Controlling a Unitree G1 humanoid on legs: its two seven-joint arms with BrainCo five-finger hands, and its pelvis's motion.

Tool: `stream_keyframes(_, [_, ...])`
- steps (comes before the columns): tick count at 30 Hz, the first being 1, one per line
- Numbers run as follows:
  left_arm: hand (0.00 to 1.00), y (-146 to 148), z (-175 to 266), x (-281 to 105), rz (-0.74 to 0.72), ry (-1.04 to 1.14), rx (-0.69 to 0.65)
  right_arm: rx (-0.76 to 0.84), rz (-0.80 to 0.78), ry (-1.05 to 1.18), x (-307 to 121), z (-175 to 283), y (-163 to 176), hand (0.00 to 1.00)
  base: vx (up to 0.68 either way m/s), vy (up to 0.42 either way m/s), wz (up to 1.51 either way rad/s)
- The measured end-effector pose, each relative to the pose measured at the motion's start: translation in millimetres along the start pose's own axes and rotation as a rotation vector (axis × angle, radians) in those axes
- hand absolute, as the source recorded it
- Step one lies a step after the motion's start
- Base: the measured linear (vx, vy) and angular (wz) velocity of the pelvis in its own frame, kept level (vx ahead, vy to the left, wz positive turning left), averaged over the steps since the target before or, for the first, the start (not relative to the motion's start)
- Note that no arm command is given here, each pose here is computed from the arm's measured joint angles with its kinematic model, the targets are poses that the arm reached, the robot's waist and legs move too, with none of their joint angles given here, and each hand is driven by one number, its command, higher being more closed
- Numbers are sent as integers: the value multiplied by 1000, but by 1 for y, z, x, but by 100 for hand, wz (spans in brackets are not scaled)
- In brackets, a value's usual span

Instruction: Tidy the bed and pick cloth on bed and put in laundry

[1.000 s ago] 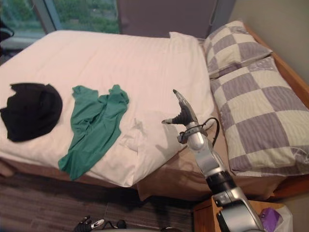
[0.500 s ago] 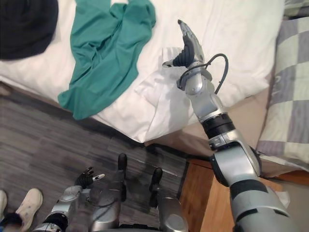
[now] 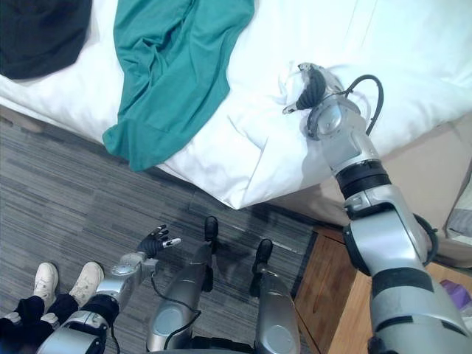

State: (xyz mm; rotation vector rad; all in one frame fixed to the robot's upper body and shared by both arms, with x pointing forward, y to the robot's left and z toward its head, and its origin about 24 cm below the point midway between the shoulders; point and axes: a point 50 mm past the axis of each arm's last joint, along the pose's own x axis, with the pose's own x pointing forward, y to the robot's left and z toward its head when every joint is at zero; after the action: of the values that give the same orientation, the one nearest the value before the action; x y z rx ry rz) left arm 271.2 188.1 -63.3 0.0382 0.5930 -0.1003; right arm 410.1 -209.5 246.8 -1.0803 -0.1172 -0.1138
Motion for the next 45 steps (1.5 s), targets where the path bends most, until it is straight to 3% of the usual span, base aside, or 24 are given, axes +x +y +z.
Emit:
stream_keyframes(4, [0, -1, -1, 0, 0, 25, -3, 72, 3, 21, -1, -6, 12, 100, 23, -34, -9])
stream_keyframes(10, [0, -2, -1, 0, 7, 43, 1, 375, -36, 11, -20, -15, 56, 100, 35, -31, -21])
stream_keyframes(15, [0, 1, -16, -4, 33, 98, 21, 578, -10, 56, -56, -28, 107, 100, 44, -30, -26])
stream_keyframes(20, [0, -13, -59, -17, 22, 216, -10, 782, -8, 273, -116, -69, 161, 100, 84, -4, -34])
stream_keyframes(21, [0, -16, -64, -19, 22, 230, -16, 790, -8, 302, -124, -75, 166, 0, 91, 8, -36])
stream_keyframes(26, [0, -30, -112, -41, 18, 347, -68, 939, -20, 479, -189, -108, 202, 0, 97, -4, -33])
stream_keyframes(34, [0, -50, -144, -63, -28, 432, -99, 1187, -70, 742, -250, -142, 233, 0, 67, -10, -6])
stream_keyframes(40, [0, -39, -151, -72, -14, 418, -143, 1491, -376, 796, -290, -164, 224, 0, 61, -6, -13])
stream_keyframes(45, [0, -33, -162, -85, 31, 424, -198, 1551, -673, 690, -303, -176, 180, 0, 44, -12, -16])
